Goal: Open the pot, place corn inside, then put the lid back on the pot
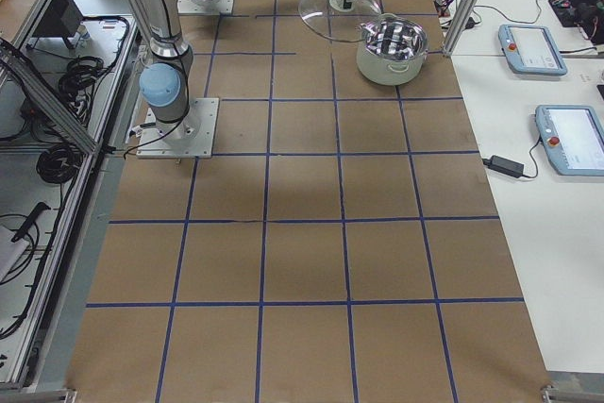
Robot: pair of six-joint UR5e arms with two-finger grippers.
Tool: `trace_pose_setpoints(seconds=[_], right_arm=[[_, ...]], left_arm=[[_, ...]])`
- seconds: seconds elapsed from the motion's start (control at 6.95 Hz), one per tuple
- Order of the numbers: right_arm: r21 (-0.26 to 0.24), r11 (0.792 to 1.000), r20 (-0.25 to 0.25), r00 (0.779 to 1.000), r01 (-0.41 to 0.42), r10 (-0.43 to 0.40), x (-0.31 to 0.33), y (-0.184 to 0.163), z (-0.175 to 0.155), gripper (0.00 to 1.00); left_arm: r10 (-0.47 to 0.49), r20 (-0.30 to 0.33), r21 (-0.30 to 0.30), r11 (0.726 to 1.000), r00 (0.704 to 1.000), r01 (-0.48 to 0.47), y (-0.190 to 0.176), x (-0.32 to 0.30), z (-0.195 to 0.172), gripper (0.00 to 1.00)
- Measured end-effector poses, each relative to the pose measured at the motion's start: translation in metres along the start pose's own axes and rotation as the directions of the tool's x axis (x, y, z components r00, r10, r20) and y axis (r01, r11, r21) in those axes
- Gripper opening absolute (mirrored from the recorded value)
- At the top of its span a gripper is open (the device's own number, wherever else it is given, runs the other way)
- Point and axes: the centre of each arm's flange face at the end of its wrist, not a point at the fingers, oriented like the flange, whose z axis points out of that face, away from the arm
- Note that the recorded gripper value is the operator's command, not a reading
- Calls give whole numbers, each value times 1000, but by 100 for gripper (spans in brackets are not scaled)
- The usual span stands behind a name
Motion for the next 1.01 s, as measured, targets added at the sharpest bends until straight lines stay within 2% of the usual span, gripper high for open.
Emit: trace_pose_setpoints(seconds=[0.29, 0.43, 0.58, 0.86, 1.01], right_arm=[[-58, 998, 6, 1000, -2, 3, -1, 21, 25, 4], [-98, 995, 11, 1000, -4, 5, -2, 32, 28, 4], [-113, 994, 13, 1000, -3, 5, -4, 44, 25, 5], [-102, 995, 8, 1000, -6, 7, -6, 53, 17, 5], [-86, 996, 7, 1000, -8, 9, -7, 57, 12, 5]], left_arm=[[-21, -38, 34, 999, 999, 22, -70, 87, -50, 15], [-32, -69, 49, 998, 997, 35, -103, 130, -70, 16], [-38, -92, 65, 997, 995, 44, -131, 174, -81, 18], [-35, -116, 102, 994, 993, 47, -164, 255, -76, 18], [-21, -113, 104, 994, 993, 33, -168, 282, -66, 18]])
